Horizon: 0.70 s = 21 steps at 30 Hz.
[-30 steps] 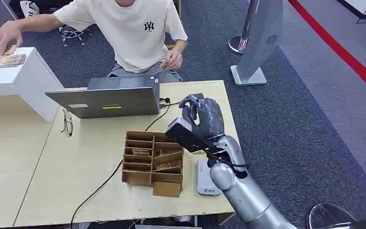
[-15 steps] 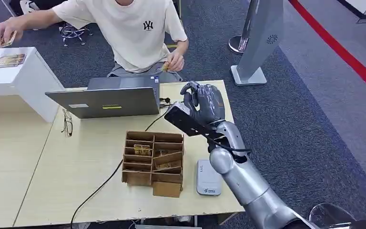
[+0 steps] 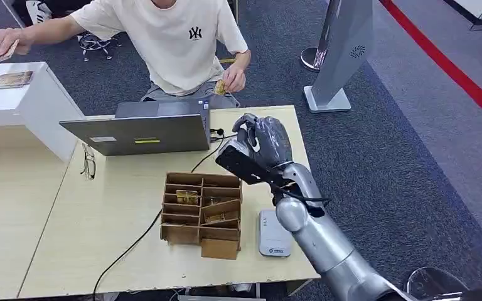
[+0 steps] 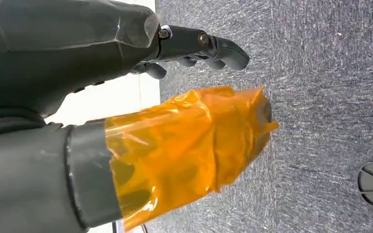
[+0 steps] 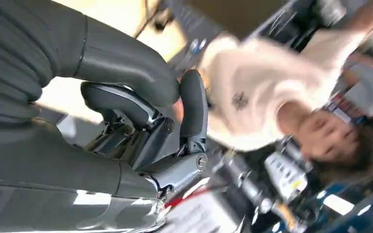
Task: Pass the card to the sensor for recognition and then transmit it.
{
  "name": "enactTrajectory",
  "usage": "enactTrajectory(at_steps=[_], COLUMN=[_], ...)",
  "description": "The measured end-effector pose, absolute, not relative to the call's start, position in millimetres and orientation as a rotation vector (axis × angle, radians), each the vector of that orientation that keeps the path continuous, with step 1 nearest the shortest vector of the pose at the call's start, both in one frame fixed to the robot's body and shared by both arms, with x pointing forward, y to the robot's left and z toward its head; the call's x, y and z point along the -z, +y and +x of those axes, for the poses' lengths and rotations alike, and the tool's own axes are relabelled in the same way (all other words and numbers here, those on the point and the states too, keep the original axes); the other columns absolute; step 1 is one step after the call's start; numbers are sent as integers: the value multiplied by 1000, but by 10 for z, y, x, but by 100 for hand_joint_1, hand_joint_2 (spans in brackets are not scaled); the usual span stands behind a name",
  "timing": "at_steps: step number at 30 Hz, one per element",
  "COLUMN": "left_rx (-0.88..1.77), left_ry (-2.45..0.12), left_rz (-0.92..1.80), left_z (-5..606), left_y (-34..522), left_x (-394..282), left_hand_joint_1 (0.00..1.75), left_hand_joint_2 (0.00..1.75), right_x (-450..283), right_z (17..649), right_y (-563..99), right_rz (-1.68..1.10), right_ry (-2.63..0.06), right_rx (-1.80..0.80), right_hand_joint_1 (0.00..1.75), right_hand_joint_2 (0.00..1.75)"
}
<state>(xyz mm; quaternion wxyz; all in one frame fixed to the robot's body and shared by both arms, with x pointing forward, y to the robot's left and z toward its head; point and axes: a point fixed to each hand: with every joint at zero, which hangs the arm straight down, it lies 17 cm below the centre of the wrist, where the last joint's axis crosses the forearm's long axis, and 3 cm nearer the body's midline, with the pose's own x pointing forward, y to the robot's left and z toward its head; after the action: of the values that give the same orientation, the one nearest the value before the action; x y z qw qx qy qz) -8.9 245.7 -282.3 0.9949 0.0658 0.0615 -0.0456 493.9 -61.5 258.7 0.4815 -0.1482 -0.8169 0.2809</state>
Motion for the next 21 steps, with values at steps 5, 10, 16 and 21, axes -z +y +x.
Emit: enactTrajectory(at_steps=[5,10,16,21], left_rx=[90,89,87,86], left_ry=[118,115,114,114], left_rz=[132,138,142,154], left_z=[-78,-71,-70,-65], left_y=[2457,2468,2482,2523], left_x=[2824,2825,2826,2827], left_hand_joint_1=[0,0,0,0], left_hand_joint_2=[0,0,0,0], right_x=[-2584,-2556,-2461,-2350], right_z=[4660,4341,4020,3794], right_y=[-319,-17,270,465], right_rz=[-186,-16,113,182], right_ry=[-2014,-2022,-2012,-1992], right_rx=[-711,-752,-821,-892], right_hand_joint_1=[59,35,37,42], right_hand_joint_2=[175,175,175,175])
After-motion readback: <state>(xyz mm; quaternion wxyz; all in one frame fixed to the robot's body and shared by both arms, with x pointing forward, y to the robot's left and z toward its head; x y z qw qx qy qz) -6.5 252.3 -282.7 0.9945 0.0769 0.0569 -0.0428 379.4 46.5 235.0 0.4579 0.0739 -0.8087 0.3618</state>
